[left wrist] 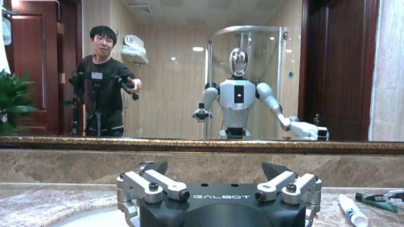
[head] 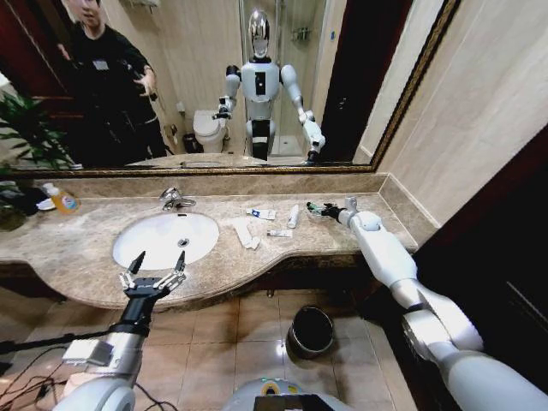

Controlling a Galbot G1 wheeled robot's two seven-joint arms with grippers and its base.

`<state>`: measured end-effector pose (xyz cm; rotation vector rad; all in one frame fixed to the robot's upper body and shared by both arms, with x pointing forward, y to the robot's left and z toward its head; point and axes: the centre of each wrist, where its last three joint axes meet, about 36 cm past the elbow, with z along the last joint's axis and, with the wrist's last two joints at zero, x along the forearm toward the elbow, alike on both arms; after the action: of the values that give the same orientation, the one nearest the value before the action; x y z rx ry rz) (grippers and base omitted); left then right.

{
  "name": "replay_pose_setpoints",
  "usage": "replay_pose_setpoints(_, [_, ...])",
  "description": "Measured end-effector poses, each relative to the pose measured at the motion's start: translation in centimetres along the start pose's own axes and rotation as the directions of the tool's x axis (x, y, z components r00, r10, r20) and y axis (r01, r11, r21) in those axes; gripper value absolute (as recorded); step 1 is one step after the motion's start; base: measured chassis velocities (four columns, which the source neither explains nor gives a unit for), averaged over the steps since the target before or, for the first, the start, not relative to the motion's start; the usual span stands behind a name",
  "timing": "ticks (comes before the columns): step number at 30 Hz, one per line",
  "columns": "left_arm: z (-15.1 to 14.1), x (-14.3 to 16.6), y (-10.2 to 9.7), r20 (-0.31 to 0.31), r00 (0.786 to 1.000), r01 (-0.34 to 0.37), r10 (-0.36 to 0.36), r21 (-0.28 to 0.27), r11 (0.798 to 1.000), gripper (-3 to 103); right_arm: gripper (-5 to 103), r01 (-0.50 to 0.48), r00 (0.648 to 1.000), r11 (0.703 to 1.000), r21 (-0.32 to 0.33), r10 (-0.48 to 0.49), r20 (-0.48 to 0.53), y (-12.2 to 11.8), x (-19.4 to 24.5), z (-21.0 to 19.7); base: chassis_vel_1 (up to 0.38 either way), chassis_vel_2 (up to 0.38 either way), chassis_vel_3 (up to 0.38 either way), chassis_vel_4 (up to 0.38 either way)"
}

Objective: Pick up the trash from the sink and place it in the trash bin.

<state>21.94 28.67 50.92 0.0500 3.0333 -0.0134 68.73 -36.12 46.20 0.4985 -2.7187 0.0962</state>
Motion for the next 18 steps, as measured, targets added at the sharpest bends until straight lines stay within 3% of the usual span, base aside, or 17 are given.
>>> replay_pose_setpoints(2, [0.0,0.0,0.0,0.0,1.0,0.0,0.0,0.0,1.0,100,81,-0.007,1.0,1.0,0.002,0.007,-0.005,-0.1,0.0,-0.2,0.0,0.0,0.0,0.0])
replay_pose_setpoints(12, [0.0,0.0,0.0,0.0,1.0,0.0,0.0,0.0,1.0,100,87,-0.021,1.0,1.0,0.001,0.021,-0.021,-0.2,-0.2,0.8,0.0,0.0,0.0,0.0])
replay_pose_setpoints(13, [0.0,0.0,0.0,0.0,1.0,0.0,0.0,0.0,1.0,100,91,-0.023,0.999,1.0,-0.002,0.023,-0.023,-0.3,-0.1,1.1,0.0,0.0,0.0,0.0])
replay_pose_setpoints(18, [0.0,0.0,0.0,0.0,1.0,0.0,0.0,0.0,1.0,100,85,-0.063,0.998,0.998,-0.023,0.062,-0.023,-1.6,1.2,2.4,0.0,0.0,0.0,0.0])
